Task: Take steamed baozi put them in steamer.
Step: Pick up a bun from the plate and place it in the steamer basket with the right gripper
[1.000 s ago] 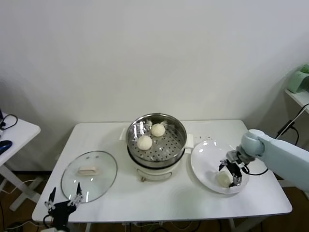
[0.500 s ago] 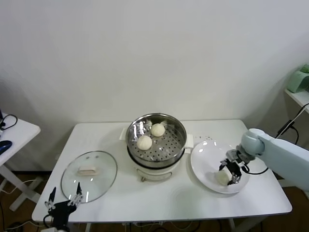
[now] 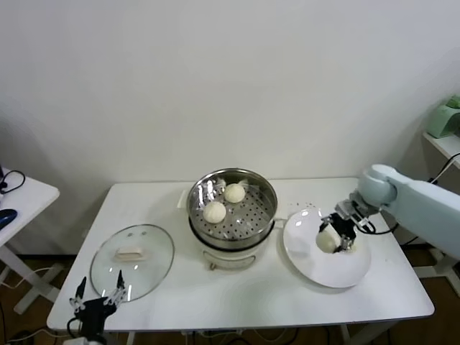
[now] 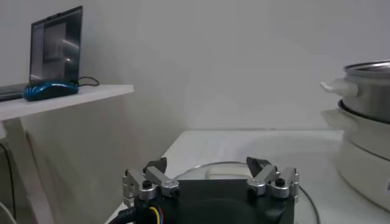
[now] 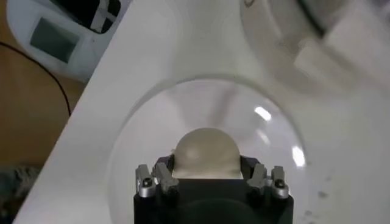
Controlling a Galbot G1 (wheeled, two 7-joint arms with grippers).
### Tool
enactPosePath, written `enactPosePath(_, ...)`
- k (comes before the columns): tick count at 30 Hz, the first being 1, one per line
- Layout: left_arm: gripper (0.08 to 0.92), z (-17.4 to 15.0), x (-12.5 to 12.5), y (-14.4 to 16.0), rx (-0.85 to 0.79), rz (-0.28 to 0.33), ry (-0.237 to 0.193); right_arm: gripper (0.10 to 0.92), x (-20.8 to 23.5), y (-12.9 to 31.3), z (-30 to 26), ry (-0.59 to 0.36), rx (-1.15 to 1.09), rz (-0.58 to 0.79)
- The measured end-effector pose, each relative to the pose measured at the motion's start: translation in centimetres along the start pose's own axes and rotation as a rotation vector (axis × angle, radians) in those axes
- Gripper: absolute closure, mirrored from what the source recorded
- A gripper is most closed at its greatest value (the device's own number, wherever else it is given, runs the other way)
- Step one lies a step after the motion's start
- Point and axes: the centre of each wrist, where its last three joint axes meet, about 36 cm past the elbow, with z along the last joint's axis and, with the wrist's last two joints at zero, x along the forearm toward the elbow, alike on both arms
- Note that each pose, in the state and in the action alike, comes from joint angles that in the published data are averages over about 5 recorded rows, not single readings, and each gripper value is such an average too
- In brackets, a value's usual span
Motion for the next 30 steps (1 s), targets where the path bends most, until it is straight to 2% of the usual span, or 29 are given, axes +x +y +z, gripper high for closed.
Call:
enactPosePath(9, 0.177, -0.2, -0.1, -0.3, -0.005, 0.002, -0.003, 0.327, 9.6, -4.9, -7.1, 0.133, 0.377, 0.085)
enactPosePath(15, 0.177, -0.4, 0.1, -0.4, 0.004, -0.002, 0.000, 0.327, 13.2, -6.9, -13.2, 0.230, 0.651, 0.122)
enactPosePath(22, 0.177, -0.9, 0.3, -0.1, 0.013, 0.006, -0.001, 0.327, 13.1, -9.0, -19.5, 0.322, 0.903, 0.129)
enactPosePath(30, 0.177, -1.4, 0.6, 0.0, 0.005, 0.030, -0.004, 0.327, 9.7, -11.0, -24.8, 0.341, 1.084, 0.097)
